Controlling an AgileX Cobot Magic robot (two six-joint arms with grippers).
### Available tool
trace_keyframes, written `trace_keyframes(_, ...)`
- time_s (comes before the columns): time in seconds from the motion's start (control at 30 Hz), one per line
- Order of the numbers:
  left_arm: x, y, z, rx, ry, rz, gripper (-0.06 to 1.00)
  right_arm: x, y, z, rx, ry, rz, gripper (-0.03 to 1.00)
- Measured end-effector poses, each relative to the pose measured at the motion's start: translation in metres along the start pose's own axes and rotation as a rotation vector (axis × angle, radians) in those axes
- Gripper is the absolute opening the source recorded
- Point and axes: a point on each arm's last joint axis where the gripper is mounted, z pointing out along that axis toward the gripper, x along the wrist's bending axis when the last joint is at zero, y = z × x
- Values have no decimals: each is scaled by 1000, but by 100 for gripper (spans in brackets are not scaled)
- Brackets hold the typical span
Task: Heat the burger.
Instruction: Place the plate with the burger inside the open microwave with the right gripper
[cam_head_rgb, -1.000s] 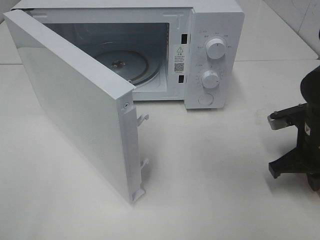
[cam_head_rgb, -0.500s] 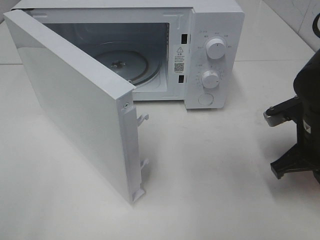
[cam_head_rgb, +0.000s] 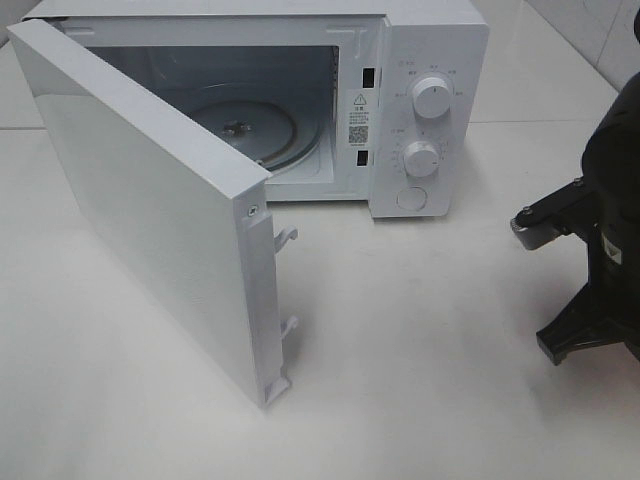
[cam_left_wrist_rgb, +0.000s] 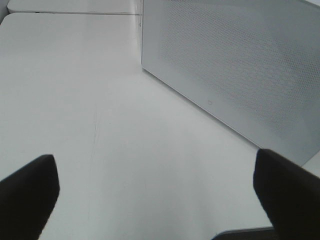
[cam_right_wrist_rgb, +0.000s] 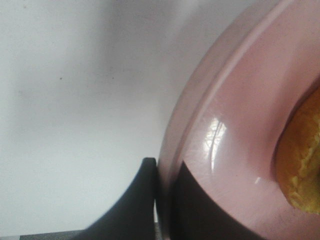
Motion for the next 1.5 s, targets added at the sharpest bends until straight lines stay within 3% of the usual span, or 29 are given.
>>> trace_keyframes(0.77, 0, 0, 0, 0, 0, 0, 97, 29, -62, -35, -148, -17, -312, 4)
trace_keyframes(1.5, 0, 0, 0, 0, 0, 0, 97, 68, -98, -50, -317, -36, -824, 5)
